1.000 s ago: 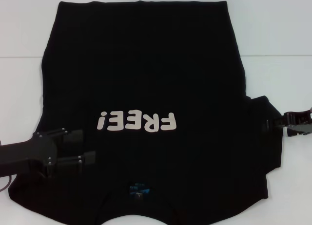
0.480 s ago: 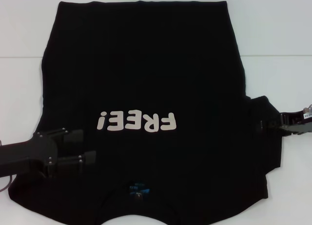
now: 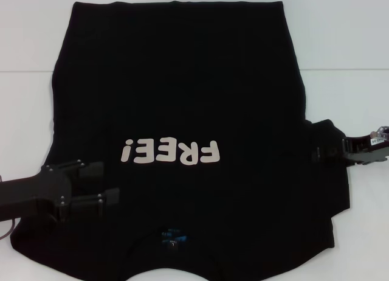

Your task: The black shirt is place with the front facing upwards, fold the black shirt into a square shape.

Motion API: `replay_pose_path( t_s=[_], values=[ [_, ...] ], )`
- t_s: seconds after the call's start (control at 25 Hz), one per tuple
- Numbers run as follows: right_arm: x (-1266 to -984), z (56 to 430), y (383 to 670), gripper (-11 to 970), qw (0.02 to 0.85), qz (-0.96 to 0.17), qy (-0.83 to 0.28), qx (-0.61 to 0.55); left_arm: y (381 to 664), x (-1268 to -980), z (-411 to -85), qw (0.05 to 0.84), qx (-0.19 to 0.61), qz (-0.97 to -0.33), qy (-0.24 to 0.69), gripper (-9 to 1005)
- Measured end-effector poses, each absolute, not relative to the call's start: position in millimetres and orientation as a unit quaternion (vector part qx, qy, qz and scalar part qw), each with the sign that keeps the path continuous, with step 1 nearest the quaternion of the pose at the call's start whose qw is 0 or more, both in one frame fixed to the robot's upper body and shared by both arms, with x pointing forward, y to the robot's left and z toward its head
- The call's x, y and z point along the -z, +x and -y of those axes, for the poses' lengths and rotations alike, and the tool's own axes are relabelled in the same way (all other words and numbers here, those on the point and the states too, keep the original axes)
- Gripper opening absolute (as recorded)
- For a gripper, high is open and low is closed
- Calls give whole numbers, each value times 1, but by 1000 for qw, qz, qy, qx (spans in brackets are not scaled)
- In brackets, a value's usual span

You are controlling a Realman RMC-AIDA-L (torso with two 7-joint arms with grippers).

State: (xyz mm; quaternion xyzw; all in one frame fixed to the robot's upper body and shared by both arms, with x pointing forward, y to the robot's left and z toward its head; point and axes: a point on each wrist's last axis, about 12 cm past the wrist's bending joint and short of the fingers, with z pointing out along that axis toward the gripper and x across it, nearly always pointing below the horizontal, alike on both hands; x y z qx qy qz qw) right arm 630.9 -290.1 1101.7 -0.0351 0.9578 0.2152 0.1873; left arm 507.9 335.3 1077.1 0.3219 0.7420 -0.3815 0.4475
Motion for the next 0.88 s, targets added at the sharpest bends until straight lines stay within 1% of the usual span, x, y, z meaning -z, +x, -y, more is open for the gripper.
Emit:
replay_pose_path(
  t_s=[0.44, 0.76, 0.88],
  values=[
    [-1103, 289, 633, 817, 193, -956, -36, -217, 508, -1077, -335, 447, 381, -743, 322, 815],
    [-1102, 291, 632, 805, 187, -962, -53, -193, 508, -1077, -335, 447, 381, -742, 322, 815],
    [-1101, 291, 632, 661, 187, -962, -53, -190, 508, -1077, -335, 447, 381, -743, 322, 815]
  ],
)
